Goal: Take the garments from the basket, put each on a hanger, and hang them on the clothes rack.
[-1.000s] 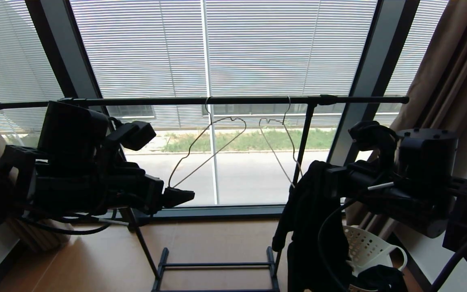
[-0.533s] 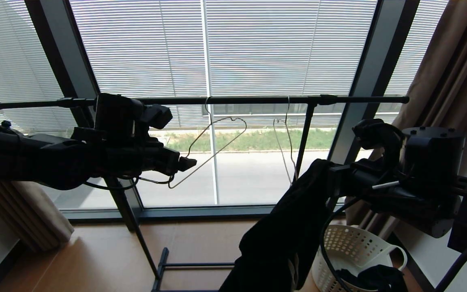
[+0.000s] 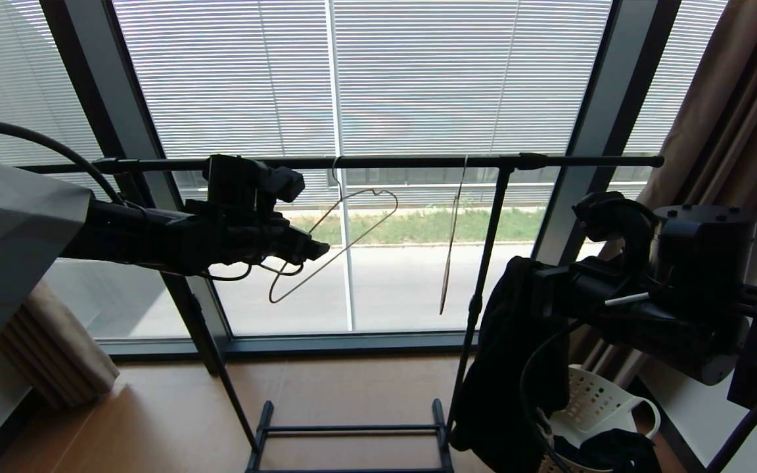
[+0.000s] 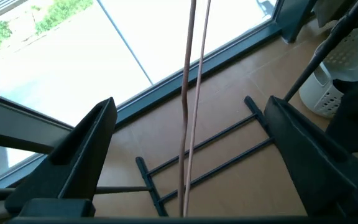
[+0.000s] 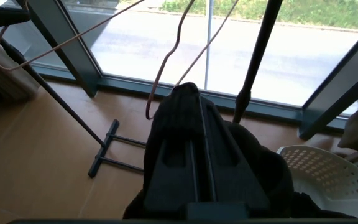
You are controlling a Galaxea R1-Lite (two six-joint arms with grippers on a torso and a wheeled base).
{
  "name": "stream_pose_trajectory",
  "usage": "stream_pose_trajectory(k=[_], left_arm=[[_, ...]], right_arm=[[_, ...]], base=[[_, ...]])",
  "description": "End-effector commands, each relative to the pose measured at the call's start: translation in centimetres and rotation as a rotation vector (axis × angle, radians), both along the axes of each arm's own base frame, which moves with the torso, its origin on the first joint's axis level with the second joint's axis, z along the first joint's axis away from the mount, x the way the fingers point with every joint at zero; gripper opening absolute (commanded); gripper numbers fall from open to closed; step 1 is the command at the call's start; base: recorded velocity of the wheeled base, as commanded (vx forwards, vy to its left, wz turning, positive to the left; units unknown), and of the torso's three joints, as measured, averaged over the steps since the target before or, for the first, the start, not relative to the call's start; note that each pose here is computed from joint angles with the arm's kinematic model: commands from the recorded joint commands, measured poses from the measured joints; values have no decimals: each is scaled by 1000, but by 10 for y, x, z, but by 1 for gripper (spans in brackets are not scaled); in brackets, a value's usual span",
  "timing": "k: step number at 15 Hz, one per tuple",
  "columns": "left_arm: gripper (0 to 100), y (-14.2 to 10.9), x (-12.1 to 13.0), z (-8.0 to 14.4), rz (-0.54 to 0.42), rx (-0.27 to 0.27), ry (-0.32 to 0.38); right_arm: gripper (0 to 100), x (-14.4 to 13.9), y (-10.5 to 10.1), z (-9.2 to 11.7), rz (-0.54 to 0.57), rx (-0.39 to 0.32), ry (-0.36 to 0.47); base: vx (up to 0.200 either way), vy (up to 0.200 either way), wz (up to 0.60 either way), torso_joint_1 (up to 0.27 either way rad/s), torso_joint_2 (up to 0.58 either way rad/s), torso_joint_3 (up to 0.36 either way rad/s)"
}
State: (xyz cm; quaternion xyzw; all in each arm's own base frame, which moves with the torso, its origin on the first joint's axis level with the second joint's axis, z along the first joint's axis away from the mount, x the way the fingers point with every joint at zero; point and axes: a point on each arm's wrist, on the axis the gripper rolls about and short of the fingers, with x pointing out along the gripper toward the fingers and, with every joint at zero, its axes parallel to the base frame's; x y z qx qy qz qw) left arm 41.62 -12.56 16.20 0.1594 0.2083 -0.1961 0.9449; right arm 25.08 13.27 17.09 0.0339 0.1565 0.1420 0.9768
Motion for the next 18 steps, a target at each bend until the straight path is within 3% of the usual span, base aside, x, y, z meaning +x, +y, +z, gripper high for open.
stream_pose_trajectory(k=[1, 7, 13, 14, 18], left_arm=[[100, -5, 17, -20, 27, 24, 15], [100, -15, 43, -35, 68, 39, -12], [100, -20, 45, -43, 63, 39, 2], [0, -20, 45, -43, 63, 39, 2], [0, -23, 43, -38, 68, 27, -9]], right_arm=[[0, 0, 0, 0, 1, 0, 1], [0, 1, 1, -2, 1, -3, 6], [0, 1, 1, -3, 1, -4, 9], [0, 1, 1, -3, 1, -5, 10], [0, 1, 1, -3, 1, -5, 10]], base=[[0, 0, 0, 0, 0, 0], [0, 0, 0, 0, 0, 0], [0, 0, 0, 0, 0, 0], [0, 0, 0, 0, 0, 0], [0, 0, 0, 0, 0, 0]])
